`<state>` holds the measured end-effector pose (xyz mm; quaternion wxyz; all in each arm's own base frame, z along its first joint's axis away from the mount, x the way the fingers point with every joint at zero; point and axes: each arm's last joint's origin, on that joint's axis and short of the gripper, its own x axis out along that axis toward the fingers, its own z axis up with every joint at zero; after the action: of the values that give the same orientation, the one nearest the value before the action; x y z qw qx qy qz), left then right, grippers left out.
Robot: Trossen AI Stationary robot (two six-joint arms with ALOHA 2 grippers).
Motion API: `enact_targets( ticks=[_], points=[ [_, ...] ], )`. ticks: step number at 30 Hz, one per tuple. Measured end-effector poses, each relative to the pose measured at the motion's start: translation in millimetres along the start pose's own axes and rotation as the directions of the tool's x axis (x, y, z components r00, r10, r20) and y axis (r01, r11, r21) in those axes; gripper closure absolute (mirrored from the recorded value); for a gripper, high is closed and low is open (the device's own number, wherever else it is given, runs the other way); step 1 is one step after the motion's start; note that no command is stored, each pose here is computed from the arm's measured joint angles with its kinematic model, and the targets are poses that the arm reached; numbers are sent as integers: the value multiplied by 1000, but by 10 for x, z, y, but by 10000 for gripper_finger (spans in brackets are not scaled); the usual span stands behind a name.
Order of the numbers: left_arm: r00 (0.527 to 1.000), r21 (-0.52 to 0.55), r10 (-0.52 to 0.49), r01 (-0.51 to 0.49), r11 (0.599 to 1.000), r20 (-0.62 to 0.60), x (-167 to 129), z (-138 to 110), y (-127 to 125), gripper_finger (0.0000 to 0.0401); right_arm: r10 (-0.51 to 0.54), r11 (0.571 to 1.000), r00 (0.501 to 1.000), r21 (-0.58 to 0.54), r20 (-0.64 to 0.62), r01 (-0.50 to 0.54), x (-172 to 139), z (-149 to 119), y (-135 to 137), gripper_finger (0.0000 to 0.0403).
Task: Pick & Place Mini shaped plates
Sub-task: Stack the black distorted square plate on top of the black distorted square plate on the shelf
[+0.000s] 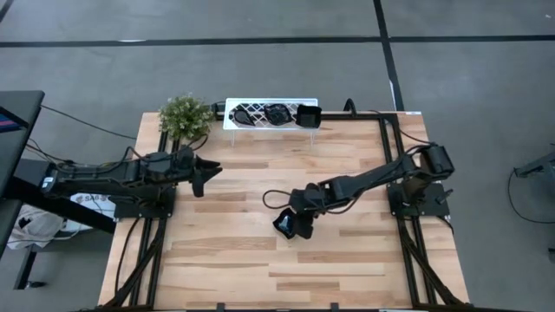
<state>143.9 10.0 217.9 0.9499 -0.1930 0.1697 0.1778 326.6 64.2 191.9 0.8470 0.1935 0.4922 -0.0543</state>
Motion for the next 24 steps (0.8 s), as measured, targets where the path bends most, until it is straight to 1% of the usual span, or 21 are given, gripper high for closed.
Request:
enact_targets(
  ticks=[7, 15, 19, 24],
  points=[
    [1000, 3, -1, 1, 1000, -2, -7, -1, 2, 280, -17, 998, 999, 59, -48, 19, 181, -32, 17, 290],
    [999, 23, -39, 40, 999, -15, -22, -28, -55, 280, -29, 996, 998, 81, -58, 34, 199, -43, 4, 294],
    [999, 26, -47, 48, 999, -18, -26, -35, -69, 280, -32, 996, 998, 81, -62, 37, 199, -47, 2, 319],
    [999, 26, -47, 48, 999, -18, -26, -35, -69, 280, -32, 996, 998, 81, -61, 37, 198, -46, 2, 369]
  ],
)
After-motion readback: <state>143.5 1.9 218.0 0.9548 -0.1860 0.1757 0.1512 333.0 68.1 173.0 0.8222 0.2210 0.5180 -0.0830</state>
